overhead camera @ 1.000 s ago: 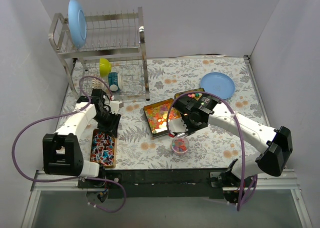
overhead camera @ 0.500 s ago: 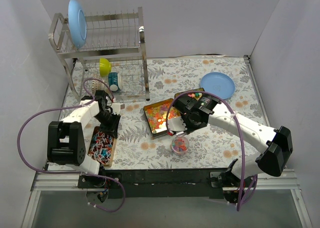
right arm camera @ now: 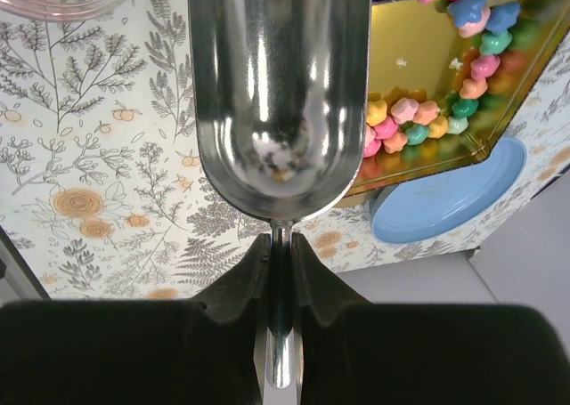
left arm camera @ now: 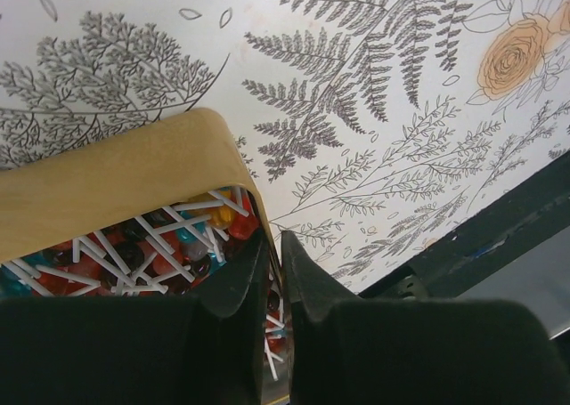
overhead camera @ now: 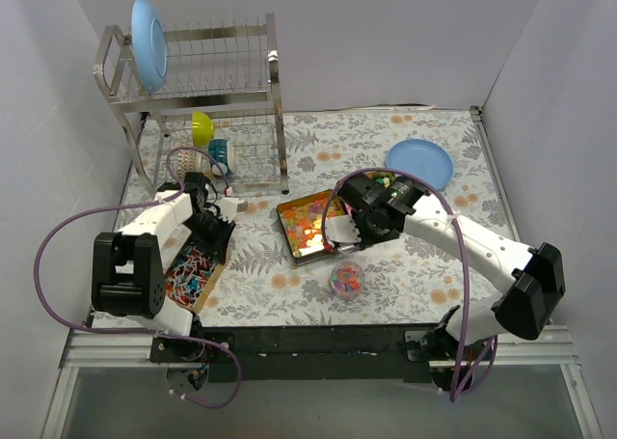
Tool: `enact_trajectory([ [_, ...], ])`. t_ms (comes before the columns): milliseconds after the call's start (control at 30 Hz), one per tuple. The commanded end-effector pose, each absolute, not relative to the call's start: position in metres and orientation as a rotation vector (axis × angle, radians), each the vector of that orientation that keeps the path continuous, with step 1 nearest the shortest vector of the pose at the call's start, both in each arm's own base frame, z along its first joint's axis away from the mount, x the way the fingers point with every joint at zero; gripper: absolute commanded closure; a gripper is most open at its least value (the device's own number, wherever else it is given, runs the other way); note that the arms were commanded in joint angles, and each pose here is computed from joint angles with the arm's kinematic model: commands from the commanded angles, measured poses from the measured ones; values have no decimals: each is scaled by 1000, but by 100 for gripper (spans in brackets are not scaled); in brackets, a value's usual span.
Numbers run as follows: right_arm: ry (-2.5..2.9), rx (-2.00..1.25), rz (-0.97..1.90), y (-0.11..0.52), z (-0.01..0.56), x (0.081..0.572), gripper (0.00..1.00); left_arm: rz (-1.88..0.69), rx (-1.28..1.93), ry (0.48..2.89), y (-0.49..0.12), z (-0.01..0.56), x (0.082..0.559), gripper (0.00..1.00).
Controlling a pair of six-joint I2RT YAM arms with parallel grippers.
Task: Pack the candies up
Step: Place the fake candies in the packing bottle, then move the storage box to the center of the board.
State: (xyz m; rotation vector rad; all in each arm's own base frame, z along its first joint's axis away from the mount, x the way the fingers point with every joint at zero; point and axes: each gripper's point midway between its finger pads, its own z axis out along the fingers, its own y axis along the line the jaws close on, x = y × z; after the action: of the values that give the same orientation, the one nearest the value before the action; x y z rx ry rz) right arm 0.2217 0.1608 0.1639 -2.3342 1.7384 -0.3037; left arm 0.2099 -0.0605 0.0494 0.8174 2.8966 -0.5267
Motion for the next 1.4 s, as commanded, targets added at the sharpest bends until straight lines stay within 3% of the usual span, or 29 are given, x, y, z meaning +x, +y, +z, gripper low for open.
enact_trajectory([
  [0, 1808, -2065, -203, 177, 195, 250, 99, -564, 1094, 2657, -80, 51, 223, 100],
  [367, 2051, -1690, -215, 146, 216, 311, 99, -695, 1571, 2223, -157, 67, 212, 100],
  [1100, 2139, -1591, -210, 116, 207, 318, 99, -806, 1805, 2006, -276, 65, 223, 99],
  [1233, 2116, -1633, -189, 118, 206, 317, 99, -753, 1755, 2044, -269, 75, 226, 81],
  [1367, 2072, -1704, -175, 120, 201, 315, 99, -743, 1669, 1912, -254, 131, 219, 70],
])
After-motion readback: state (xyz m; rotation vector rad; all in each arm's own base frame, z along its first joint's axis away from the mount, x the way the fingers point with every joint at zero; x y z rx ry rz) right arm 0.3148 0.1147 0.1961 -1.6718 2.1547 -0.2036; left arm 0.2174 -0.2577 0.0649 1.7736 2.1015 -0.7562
